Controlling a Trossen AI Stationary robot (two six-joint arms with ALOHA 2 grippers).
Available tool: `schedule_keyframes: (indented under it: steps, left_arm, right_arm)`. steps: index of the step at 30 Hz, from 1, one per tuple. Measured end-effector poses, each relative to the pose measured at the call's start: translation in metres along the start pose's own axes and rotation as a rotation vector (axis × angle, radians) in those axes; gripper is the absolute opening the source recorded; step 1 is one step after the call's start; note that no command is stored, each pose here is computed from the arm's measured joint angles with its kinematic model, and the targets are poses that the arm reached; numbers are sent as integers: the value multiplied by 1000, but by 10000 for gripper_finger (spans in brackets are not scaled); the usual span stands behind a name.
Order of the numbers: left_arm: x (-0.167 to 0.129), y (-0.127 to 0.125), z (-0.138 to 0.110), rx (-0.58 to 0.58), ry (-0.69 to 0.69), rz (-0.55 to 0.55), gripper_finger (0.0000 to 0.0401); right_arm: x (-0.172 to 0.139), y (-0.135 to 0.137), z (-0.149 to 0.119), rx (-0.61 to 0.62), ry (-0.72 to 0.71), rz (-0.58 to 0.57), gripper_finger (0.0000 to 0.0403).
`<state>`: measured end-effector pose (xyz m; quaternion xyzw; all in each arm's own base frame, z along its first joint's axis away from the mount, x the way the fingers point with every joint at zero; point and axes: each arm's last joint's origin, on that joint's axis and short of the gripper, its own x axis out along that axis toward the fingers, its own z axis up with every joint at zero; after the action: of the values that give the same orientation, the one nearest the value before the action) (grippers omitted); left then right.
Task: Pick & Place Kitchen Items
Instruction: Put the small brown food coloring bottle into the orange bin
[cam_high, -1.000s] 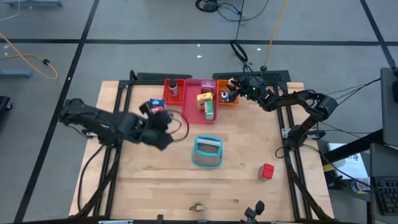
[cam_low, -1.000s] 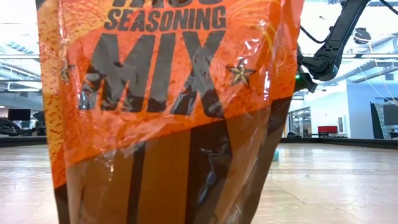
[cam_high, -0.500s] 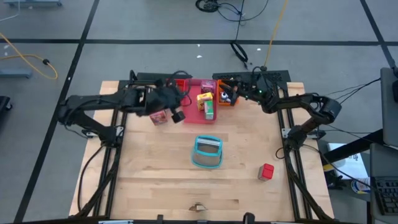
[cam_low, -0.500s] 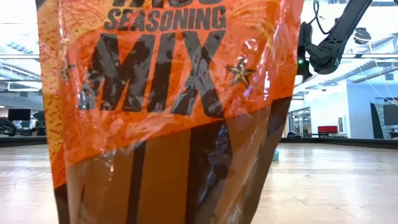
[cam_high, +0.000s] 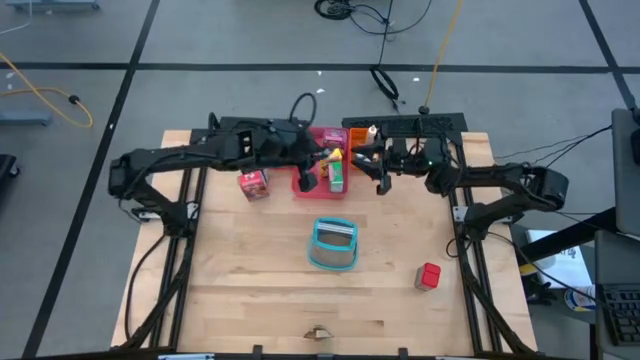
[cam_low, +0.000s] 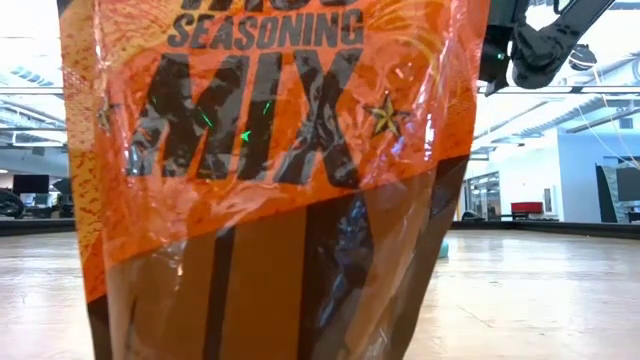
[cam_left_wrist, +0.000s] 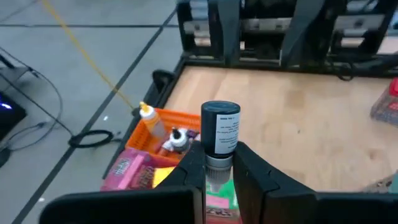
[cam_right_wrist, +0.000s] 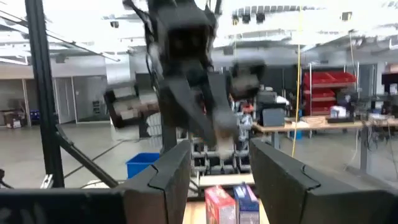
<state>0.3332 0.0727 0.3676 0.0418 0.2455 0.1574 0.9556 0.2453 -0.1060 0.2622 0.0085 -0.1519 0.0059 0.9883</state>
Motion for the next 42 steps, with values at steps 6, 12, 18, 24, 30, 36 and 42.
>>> schedule_keyframes:
  steps: [6,12,18,24,30,36,42]
  left_arm:
    - [30,-7,0,12,-66,-75,37]
    - [45,-9,-4,14,-74,-84,36]
    - [47,-13,-4,21,-86,-137,15]
    - [47,-12,-1,21,-114,-127,3]
    - [45,-10,-8,28,-26,-107,3]
    - [43,-8,-17,44,75,-17,12]
    - [42,-8,-17,59,83,-14,3]
  right_arm:
    - [6,14,-3,-42,-1,6,155]
    - [9,20,-5,-77,6,-53,155]
    - [9,19,-7,-89,24,-69,155]
    - [9,18,-7,-95,28,-98,155]
    - [2,18,-15,-81,217,-150,155]
    - [-17,19,-16,-106,461,-315,155]
    - [-30,23,-29,5,663,-329,155]
